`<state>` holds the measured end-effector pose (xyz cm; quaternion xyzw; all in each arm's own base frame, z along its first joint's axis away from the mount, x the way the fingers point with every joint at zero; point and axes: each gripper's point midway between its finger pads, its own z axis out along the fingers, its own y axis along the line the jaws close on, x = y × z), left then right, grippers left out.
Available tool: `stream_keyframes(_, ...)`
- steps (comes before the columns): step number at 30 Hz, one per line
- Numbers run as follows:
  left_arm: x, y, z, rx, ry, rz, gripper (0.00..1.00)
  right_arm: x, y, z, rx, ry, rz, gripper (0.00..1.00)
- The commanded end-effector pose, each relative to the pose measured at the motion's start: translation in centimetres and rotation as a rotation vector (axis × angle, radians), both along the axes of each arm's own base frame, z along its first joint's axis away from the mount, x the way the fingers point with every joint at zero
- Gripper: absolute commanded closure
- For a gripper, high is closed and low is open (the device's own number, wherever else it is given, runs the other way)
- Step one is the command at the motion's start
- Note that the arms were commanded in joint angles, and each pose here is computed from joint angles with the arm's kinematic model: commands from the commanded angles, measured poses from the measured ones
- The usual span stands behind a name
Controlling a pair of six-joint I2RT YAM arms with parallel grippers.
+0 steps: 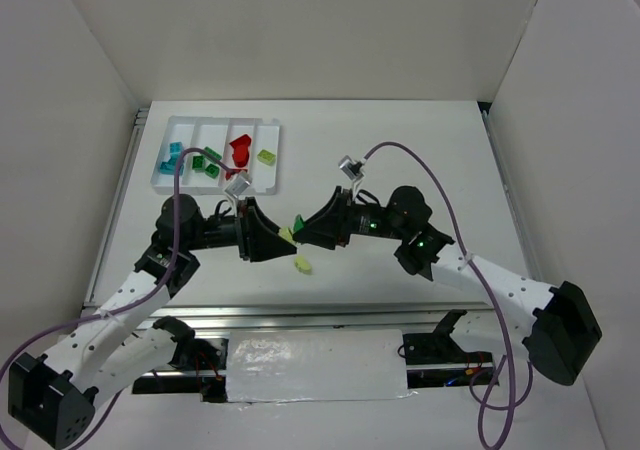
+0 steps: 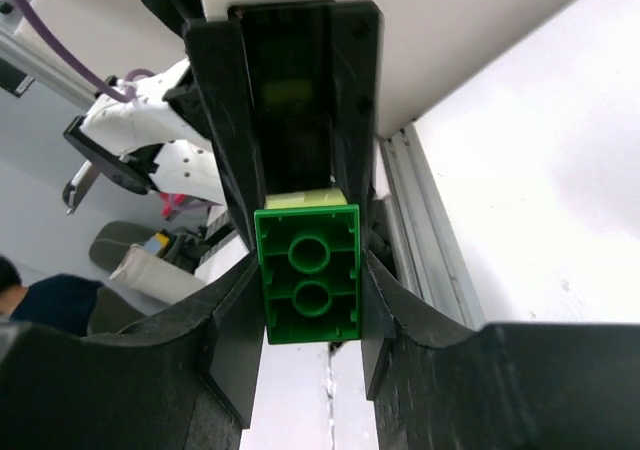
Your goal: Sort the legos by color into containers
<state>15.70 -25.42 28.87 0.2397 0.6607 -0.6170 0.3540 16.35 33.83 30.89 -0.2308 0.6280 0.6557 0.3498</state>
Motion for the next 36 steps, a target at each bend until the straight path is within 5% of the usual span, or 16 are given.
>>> stream_keyframes(1, 1.0, 0.3, 2.1, -0.049, -0.118, 0.050, 1.00, 0.3, -2.8, 1.3, 0.063, -0.070, -0.042, 1.00)
stream_keyframes(8, 2.7, 0.9, 2.0, -0.086, -0.054, 0.076, 1.00, 2.3, -5.7, -0.5, 0.026, -0.073, -0.119, 1.00)
stream_keyframes(11, 8.9, 2.5, -1.8, 0.120, 0.098, 0.365, 1.00, 4.3, -6.8, -1.6, -0.022, -0.034, -0.249, 1.00)
stream_keyframes(12, 13.8, 4.5, -2.9, 0.221, 0.129, 0.608, 1.00, 5.0, -7.3, -2.6, -0.057, 0.010, -0.292, 1.00)
stream_keyframes(15, 19.9, 9.8, -8.5, 0.505, 0.303, 0.955, 1.00, 5.6, -7.9, -3.0, -0.081, 0.035, -0.354, 1.00)
stream_keyframes(17, 22.5, 11.8, -10.3, 0.567, 0.369, 1.045, 1.00, 5.1, -8.2, -2.5, -0.078, 0.024, -0.356, 1.00)
stream_keyframes(23, 32.2, 14.4, -15.0, 0.727, 0.485, 1.151, 0.99, 3.8, -9.9, -2.7, -0.134, -0.002, -0.400, 1.00)
stream_keyframes(27, 36.2, 14.1, -16.7, 0.771, 0.499, 1.132, 0.89, 3.1, -10.6, -4.0, -0.171, 0.002, -0.412, 1.00)
stream_keyframes(36, 37.3, 13.4, -21.3, 0.806, 0.556, 1.065, 0.69, 3.2, -10.4, -5.2, -0.182, 0.015, -0.399, 1.00)
